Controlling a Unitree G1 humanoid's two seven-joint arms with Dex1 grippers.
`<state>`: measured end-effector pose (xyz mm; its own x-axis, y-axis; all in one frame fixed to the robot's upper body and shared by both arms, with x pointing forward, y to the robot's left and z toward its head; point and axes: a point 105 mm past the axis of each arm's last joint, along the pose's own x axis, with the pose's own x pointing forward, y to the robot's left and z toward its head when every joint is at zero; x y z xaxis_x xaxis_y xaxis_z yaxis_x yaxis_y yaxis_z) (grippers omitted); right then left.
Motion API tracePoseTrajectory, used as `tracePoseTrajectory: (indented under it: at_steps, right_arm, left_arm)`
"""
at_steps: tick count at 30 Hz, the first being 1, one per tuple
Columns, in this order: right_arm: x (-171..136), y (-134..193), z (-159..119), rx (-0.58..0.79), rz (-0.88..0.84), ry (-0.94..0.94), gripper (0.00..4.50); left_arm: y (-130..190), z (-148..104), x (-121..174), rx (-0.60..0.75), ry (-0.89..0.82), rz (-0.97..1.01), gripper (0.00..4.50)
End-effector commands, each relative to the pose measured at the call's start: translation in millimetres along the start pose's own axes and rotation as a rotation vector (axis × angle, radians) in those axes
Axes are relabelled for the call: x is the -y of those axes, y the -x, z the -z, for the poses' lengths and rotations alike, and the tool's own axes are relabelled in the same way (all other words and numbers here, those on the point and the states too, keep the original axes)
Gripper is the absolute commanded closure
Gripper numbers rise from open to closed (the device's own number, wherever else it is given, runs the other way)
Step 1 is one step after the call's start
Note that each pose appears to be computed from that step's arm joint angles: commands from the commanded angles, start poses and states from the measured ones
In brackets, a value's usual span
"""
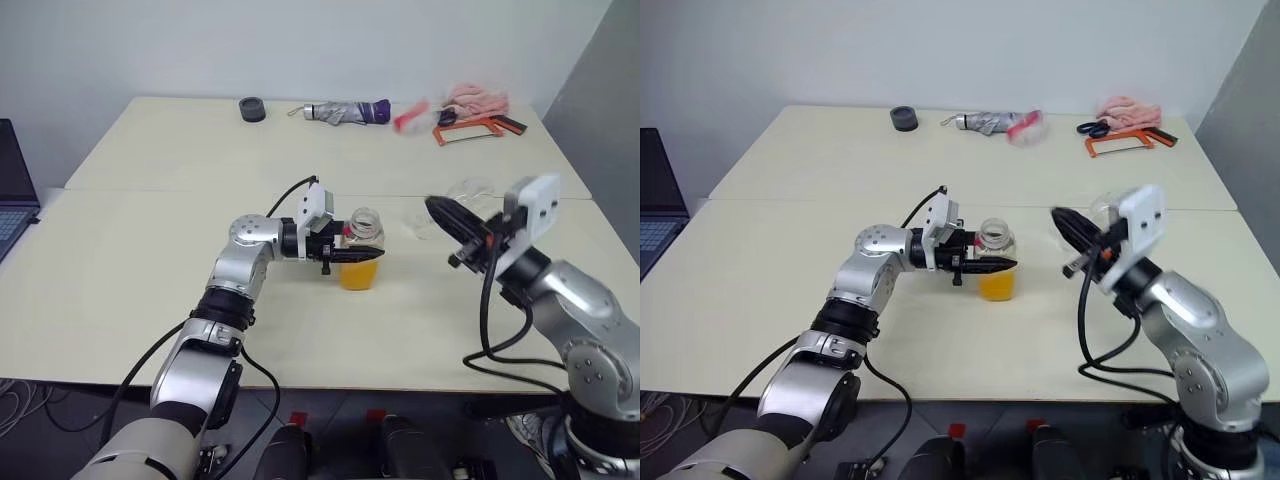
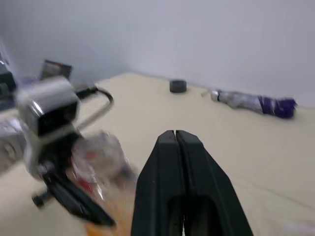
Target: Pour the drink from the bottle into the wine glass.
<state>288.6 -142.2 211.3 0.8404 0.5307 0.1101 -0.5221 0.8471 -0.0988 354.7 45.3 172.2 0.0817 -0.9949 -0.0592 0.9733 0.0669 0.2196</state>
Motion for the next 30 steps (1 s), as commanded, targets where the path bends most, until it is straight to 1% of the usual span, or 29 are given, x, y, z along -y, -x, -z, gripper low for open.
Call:
tracePoseTrajectory:
  at_steps: [1, 3, 6, 7, 9, 11, 17, 21, 24, 26, 27, 28, 30]
  right_arm:
    - [11, 17, 17, -0.040, 0.091, 0.016, 4.25]
    - [17, 25, 35, -0.087, 0.135, 0.008, 4.25]
    - [22, 34, 50, -0.138, 0.152, 0.029, 4.25]
    - [22, 37, 55, -0.159, 0.149, 0.031, 4.25]
    - [23, 45, 73, -0.259, 0.129, 0.109, 4.25]
    - [20, 50, 84, -0.309, 0.095, 0.138, 4.25]
    - [-1, 51, 89, -0.330, -0.040, 0.131, 4.25]
    - [-8, 45, 84, -0.303, -0.068, 0.107, 4.25]
    - [-11, 40, 79, -0.271, -0.086, 0.070, 3.64]
    - [-15, 37, 77, -0.268, -0.109, 0.070, 2.97]
    - [-22, 33, 75, -0.265, -0.152, 0.067, 2.66]
    - [-27, 31, 73, -0.264, -0.183, 0.066, 2.26]
    - [-44, 19, 62, -0.233, -0.283, 0.070, 1.55]
  left_arm:
    - [8, -19, -7, 0.030, -0.066, -0.032, 2.79]
    - [12, -20, -10, 0.026, -0.070, -0.047, 2.79]
    - [15, -20, -12, 0.024, -0.071, -0.064, 2.79]
    - [15, -19, -12, 0.025, -0.070, -0.066, 2.79]
    - [16, -19, -11, 0.025, -0.069, -0.070, 2.79]
    - [16, -18, -11, 0.027, -0.067, -0.075, 2.79]
    - [19, -18, -13, 0.033, -0.064, -0.109, 2.79]
    - [27, -21, -22, 0.050, -0.069, -0.189, 2.79]
    - [37, -22, -31, 0.053, -0.077, -0.274, 2.79]
    - [42, -22, -35, 0.051, -0.083, -0.322, 2.79]
    - [48, -22, -41, 0.054, -0.085, -0.381, 2.79]
    - [53, -23, -45, 0.058, -0.086, -0.422, 2.79]
    - [74, -24, -63, 0.053, -0.111, -0.604, 2.79]
